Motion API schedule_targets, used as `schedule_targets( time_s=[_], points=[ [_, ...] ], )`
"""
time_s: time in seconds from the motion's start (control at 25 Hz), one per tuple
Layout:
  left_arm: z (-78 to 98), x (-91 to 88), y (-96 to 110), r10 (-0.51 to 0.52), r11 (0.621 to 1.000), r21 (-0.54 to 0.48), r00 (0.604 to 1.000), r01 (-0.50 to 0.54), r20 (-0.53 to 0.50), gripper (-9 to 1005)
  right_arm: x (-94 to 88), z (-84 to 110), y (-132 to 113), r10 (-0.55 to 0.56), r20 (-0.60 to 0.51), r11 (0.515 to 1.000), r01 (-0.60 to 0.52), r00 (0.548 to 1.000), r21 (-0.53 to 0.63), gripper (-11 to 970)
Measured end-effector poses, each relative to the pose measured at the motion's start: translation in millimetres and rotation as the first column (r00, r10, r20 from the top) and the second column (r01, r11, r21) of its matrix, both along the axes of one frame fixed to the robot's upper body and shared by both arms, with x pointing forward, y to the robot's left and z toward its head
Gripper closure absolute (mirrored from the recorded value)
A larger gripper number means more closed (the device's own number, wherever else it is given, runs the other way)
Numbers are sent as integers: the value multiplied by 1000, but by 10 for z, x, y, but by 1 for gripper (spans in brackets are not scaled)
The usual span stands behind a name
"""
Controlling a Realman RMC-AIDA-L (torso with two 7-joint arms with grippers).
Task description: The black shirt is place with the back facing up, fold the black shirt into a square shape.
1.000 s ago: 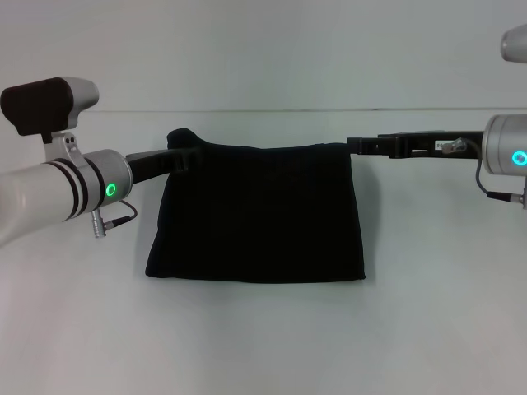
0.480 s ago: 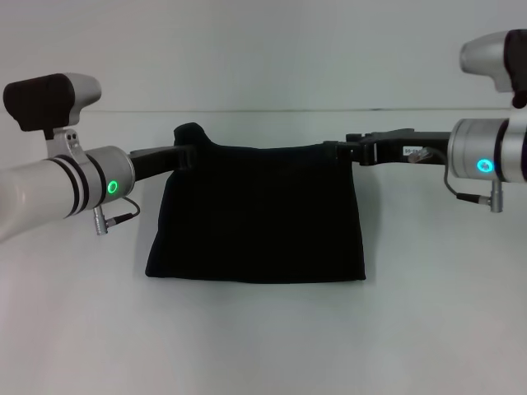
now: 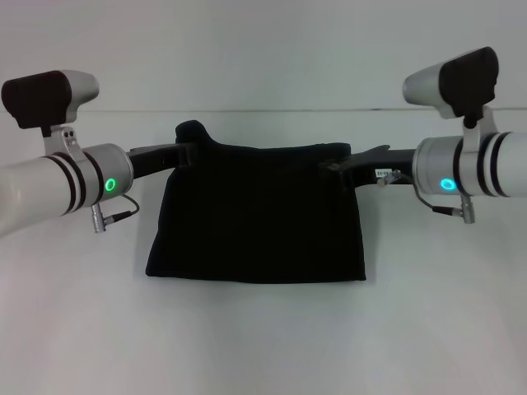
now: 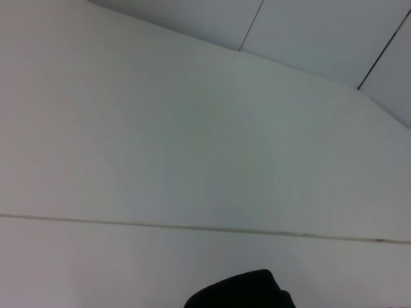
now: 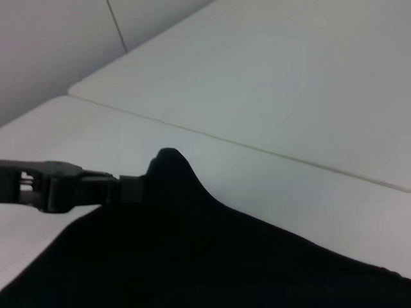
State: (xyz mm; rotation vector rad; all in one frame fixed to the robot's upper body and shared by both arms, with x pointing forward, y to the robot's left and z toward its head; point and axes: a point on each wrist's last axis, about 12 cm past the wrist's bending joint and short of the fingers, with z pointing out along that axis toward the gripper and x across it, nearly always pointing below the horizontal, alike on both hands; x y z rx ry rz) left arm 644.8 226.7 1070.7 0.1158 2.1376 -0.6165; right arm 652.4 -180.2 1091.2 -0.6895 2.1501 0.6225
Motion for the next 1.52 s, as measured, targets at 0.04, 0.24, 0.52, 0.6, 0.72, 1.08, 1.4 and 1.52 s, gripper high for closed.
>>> schedule_targets(
  time_s=[0.04,0.24,0.52,0.6,0.72,1.08,1.4,1.52],
  points=[
    [10,1,5,-5,1000,-6,1000,5,0,997,1,-14,14,-1,-1,1000,1,1000,-9,742],
    [50,12,18,-12,1000,-27,1000,12,8,997,-38,-129,45,-2,-25,998,0,1000,-57,925],
    [71,21,32,-11,999,-31,1000,11,13,996,-124,-266,-22,-23,-61,997,18,998,-76,956],
    [80,28,40,-9,999,-31,1000,10,16,996,-146,-290,-56,-29,-67,997,24,997,-76,956],
    [104,43,68,-3,999,-32,1000,4,19,996,-143,-273,-127,-41,-58,997,37,997,-67,955],
    [117,50,89,-3,999,-32,1000,4,20,996,-68,-52,-209,-30,2,1000,30,1000,-11,955],
    [121,61,125,21,999,-37,1000,-21,21,996,-46,15,-159,-8,10,1000,8,1000,2,956],
    [121,72,175,48,998,-42,999,-47,20,996,-50,25,-145,-2,8,1000,2,1000,13,953]
  ],
)
